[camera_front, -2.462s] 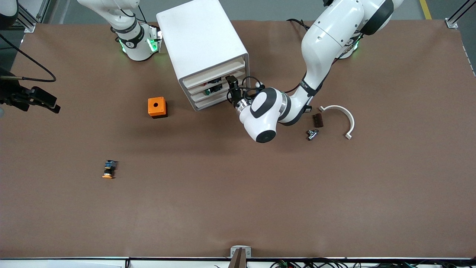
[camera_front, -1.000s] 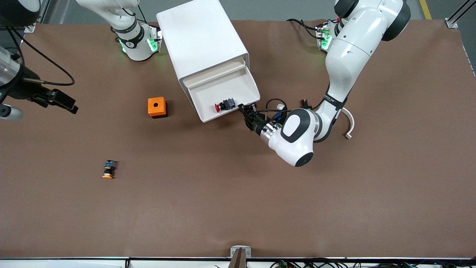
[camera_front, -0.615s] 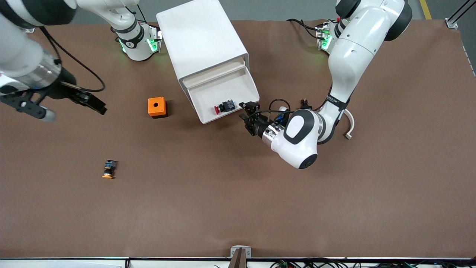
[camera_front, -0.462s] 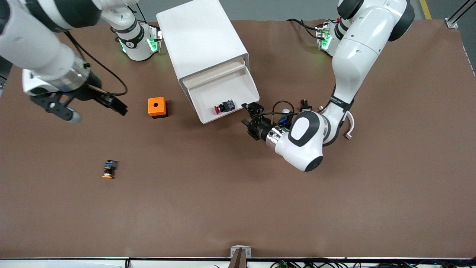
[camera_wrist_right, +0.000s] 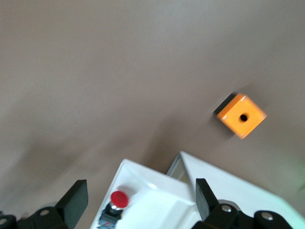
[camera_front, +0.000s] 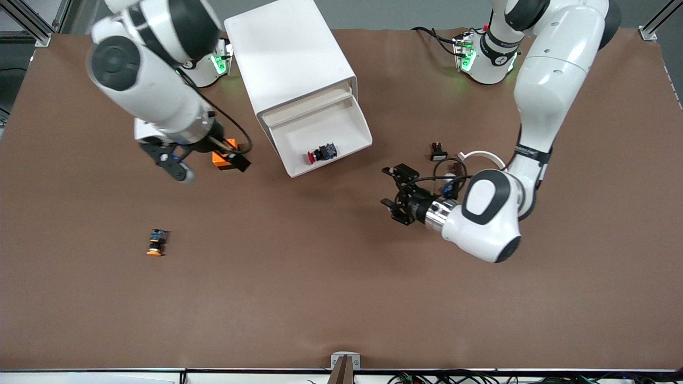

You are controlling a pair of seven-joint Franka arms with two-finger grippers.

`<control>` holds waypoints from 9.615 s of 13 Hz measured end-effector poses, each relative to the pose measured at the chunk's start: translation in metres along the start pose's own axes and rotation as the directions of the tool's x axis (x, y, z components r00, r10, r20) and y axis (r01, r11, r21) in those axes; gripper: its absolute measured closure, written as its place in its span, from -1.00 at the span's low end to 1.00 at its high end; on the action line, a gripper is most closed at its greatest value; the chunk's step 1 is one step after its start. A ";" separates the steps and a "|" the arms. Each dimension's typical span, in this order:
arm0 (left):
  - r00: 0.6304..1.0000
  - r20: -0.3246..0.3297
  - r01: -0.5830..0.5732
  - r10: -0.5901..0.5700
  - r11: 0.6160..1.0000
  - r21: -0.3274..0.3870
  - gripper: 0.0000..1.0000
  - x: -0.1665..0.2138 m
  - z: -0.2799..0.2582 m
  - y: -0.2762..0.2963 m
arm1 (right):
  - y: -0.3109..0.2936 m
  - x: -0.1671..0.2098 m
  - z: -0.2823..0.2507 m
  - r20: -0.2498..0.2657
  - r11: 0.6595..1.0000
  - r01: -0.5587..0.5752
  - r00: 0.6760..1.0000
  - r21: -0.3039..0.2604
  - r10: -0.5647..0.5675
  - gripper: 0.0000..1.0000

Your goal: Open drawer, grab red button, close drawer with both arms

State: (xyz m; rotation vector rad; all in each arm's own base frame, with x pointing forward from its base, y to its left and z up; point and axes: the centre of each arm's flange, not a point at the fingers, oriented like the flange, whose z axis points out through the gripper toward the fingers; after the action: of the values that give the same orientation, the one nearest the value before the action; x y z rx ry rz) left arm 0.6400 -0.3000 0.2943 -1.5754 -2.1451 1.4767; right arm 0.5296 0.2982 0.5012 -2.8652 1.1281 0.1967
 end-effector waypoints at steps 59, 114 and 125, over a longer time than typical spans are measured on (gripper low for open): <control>-0.037 -0.596 -0.862 0.802 0.276 0.424 -1.00 -0.104 0.276 -0.138 | 0.111 0.328 0.231 -0.056 0.804 0.594 0.803 -0.008 -0.594 0.18; -0.423 -0.633 -0.764 0.648 0.121 0.634 -1.00 0.048 -0.285 -0.322 | 0.202 0.215 -0.151 -0.087 0.802 0.593 0.797 -0.070 -0.598 -1.00; -0.432 -0.583 -0.758 0.688 0.074 0.648 -1.00 0.078 -0.282 -0.344 | 0.202 0.215 -0.150 -0.085 0.802 0.593 0.797 -0.071 -0.597 -1.00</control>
State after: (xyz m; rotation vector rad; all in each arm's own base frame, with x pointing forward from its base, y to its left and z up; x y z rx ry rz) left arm 0.5311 -0.0601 0.6613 -3.0741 -0.0471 0.0189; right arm 0.5622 -0.0098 0.6186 -3.1191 0.1718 0.0343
